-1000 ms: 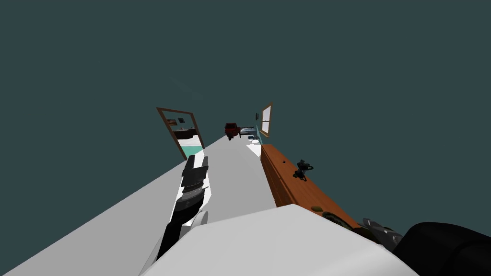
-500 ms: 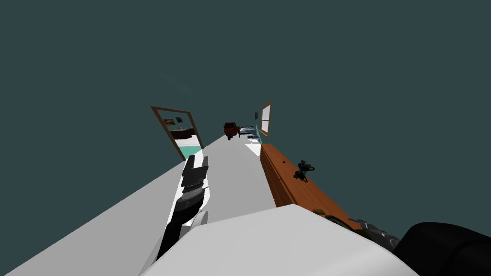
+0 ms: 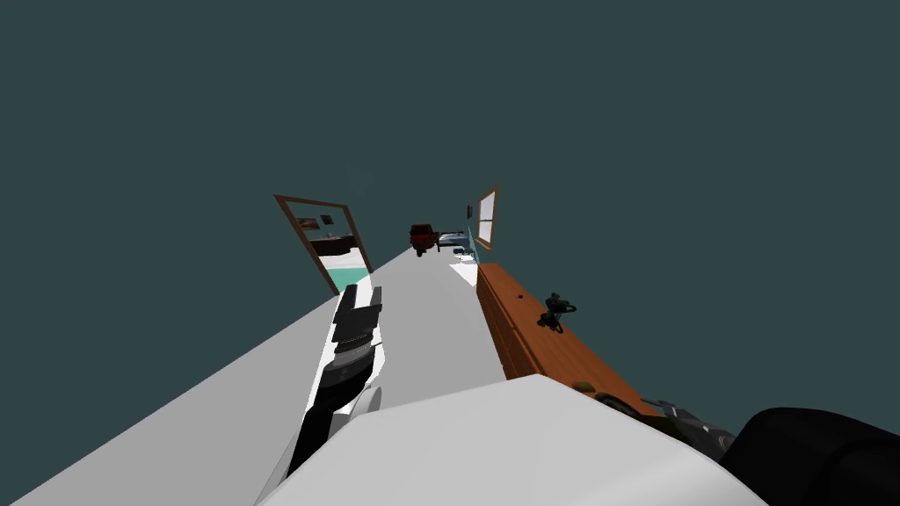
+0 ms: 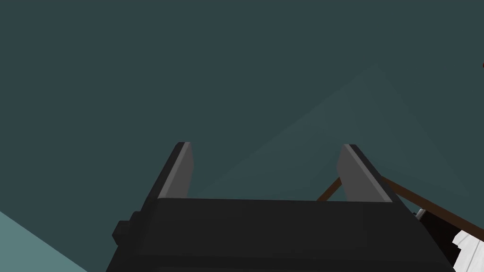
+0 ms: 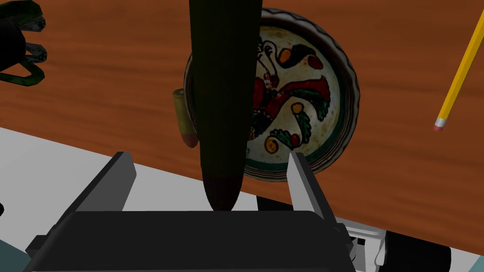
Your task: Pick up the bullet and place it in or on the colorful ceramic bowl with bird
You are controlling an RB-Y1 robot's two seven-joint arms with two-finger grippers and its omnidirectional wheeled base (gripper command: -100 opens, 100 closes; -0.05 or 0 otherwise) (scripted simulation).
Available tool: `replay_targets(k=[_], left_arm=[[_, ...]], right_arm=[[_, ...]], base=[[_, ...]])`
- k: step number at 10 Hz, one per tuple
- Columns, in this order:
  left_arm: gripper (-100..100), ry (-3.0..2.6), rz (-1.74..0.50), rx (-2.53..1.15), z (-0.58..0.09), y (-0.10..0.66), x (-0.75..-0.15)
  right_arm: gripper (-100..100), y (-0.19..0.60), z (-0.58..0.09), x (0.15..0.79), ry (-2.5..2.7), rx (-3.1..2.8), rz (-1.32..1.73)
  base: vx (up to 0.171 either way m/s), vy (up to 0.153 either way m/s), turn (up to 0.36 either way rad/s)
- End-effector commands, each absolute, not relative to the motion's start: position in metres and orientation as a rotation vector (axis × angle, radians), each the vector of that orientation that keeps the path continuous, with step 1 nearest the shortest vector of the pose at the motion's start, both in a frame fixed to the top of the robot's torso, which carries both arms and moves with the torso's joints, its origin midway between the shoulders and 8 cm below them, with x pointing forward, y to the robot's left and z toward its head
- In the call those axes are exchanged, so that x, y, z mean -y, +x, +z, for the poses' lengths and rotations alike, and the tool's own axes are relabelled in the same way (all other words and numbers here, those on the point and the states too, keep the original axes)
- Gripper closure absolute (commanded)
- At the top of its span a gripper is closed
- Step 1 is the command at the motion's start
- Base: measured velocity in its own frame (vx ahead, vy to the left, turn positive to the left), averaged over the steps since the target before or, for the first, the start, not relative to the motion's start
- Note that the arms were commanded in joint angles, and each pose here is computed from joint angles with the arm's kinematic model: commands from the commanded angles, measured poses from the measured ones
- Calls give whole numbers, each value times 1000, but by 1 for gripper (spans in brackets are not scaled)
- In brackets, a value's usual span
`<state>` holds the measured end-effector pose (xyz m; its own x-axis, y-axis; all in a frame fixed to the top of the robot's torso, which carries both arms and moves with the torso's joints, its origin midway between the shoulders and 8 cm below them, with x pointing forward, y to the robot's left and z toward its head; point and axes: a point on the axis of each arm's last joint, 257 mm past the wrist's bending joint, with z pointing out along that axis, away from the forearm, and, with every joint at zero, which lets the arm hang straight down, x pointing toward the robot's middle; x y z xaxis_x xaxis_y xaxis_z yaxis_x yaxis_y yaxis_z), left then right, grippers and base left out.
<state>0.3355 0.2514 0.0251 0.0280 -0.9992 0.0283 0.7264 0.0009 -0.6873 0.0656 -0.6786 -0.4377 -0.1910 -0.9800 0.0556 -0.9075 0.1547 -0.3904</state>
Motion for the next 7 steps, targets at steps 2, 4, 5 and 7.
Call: replay_targets(k=[2,4,5,7], left_arm=[[0,-620,-1473,-562,25,335,-251],[0,-620,-1473,-562,25,335,-251],[0,-620,-1473,-562,25,335,-251],[0,-620,-1473,-562,25,335,-251]], right_arm=[[-100,74,-415,690,-1856,-2201,-498],[-100,79,-400,697,-1864,-2189,-495],[-100,78,-405,696,-1859,-2196,-500],[0,78,-404,695,-1860,-2194,-497]], base=[[9,43,-46],[1,54,-42],[-1,24,-15],[0,0,0]])
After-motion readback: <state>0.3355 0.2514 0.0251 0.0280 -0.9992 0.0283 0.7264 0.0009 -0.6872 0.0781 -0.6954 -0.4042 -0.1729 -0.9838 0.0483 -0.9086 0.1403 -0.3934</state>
